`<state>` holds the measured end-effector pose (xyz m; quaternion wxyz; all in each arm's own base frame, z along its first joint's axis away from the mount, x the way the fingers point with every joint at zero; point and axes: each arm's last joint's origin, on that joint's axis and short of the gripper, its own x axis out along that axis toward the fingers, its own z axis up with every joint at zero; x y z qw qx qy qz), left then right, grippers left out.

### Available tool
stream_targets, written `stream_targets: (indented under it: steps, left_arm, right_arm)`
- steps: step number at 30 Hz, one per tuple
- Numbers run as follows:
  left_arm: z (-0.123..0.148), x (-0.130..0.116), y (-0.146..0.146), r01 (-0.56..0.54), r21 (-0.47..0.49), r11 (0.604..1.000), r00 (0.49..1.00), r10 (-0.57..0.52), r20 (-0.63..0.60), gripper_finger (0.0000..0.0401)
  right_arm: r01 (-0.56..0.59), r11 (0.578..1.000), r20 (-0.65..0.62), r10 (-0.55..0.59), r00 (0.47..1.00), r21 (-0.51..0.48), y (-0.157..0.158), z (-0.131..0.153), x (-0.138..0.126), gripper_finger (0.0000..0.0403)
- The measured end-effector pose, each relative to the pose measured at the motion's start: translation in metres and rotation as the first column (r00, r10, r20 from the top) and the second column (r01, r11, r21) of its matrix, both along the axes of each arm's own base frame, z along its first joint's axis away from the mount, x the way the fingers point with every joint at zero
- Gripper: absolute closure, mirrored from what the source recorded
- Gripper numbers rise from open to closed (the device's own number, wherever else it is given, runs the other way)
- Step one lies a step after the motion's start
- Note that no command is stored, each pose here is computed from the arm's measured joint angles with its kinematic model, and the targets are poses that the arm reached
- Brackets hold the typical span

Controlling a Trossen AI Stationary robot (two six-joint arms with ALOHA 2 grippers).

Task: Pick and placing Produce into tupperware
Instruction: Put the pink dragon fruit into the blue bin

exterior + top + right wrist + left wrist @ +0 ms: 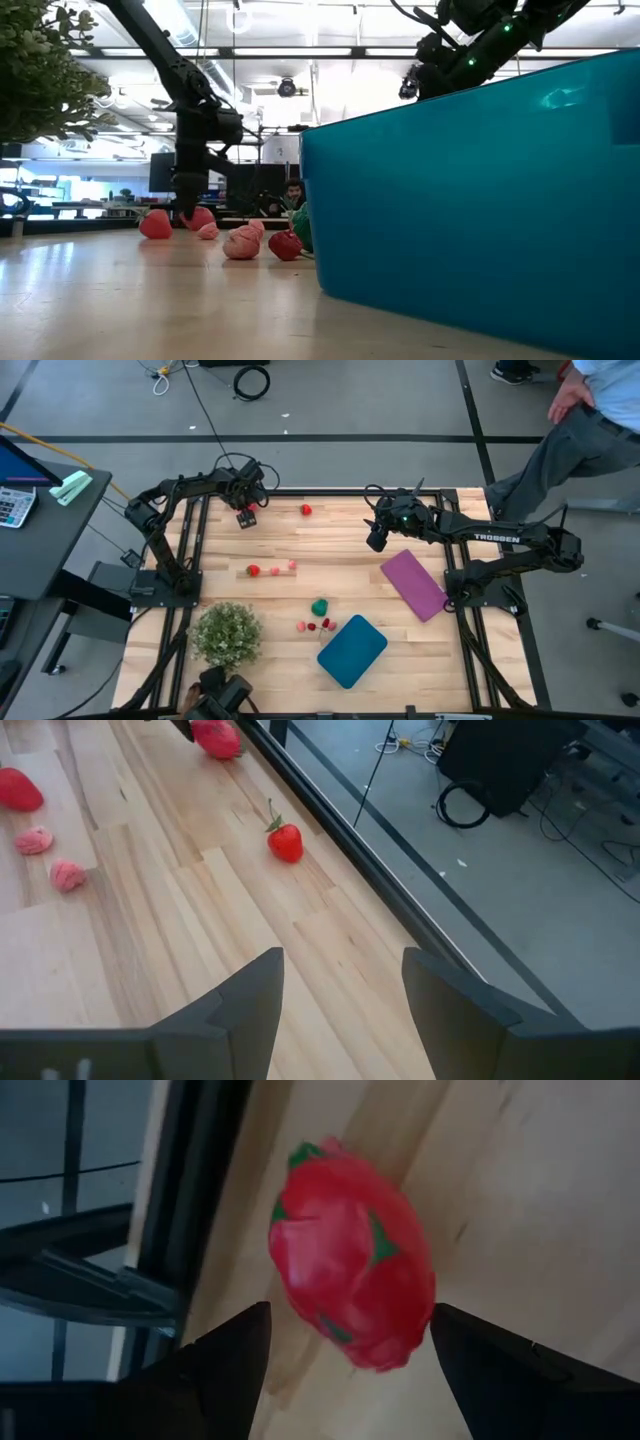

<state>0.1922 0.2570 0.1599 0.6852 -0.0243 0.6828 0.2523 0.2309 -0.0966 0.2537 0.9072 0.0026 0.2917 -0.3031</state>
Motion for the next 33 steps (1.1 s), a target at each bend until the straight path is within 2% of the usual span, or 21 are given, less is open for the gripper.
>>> stream_targets:
  steps: [15, 19, 27, 33]
  left_arm:
    - [0.001, -0.005, 0.008, -0.080, 0.027, 0.996, 0.996, 0.079, 0.047, 0.0119]
    - [0.000, -0.007, 0.009, -0.084, -0.004, 0.996, 0.993, 0.084, 0.083, 0.0119]
    - [-0.001, -0.006, 0.010, -0.081, -0.006, 0.997, 0.992, 0.081, 0.093, 0.0119]
    - [-0.021, -0.004, 0.011, -0.096, -0.076, 0.993, 0.993, 0.100, 0.059, 0.0119]
  right_arm:
    - [0.000, 1.000, 0.000, 0.000, 1.000, -0.001, 0.000, 0.000, 0.000, 0.0189]
    - [0.000, 1.000, -0.001, 0.000, 1.000, -0.001, 0.000, 0.000, 0.000, 0.0189]
    - [-0.001, 1.000, -0.001, 0.001, 1.000, -0.002, 0.000, 0.000, 0.000, 0.0189]
    - [-0.001, 1.000, -0.001, 0.001, 1.000, -0.002, 0.000, 0.000, 0.000, 0.0189]
